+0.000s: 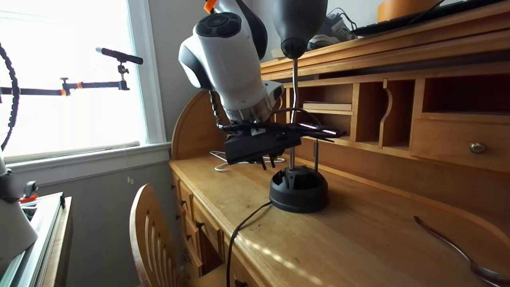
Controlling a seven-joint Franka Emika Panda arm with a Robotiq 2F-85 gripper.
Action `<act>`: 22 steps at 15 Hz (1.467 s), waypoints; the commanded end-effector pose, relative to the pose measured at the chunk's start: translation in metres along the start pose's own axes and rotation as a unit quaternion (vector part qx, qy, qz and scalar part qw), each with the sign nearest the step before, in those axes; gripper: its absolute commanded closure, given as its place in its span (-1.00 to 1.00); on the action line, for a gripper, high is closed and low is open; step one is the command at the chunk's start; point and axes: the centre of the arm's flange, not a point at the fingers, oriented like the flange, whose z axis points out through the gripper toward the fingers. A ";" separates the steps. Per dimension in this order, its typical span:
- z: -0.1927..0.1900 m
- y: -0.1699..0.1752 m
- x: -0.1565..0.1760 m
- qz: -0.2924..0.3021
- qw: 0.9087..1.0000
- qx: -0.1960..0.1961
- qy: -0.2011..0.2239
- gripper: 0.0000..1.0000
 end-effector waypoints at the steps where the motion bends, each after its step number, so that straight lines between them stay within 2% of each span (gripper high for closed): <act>1: -0.015 -0.006 0.005 -0.004 1.000 -0.019 0.005 0.16; 2: -0.017 -0.006 0.007 -0.002 1.000 -0.027 0.012 0.16; 3: -0.019 -0.005 0.010 -0.001 0.999 -0.044 0.021 0.04; 6: -0.024 -0.004 0.018 0.024 0.994 -0.086 0.056 -0.40; 9: -0.026 -0.002 0.026 0.062 0.989 -0.104 0.081 -0.88; 10: -0.025 -0.001 0.028 0.072 0.988 -0.108 0.089 -0.98; 15: -0.020 0.001 0.036 0.101 0.980 -0.120 0.120 -1.00; 17: -0.024 -0.004 0.035 0.103 0.984 -0.106 0.103 -1.00; 20: -0.042 -0.017 0.033 0.111 0.982 -0.115 0.104 -1.00; 22: -0.055 -0.026 0.029 0.124 0.982 -0.113 0.085 -1.00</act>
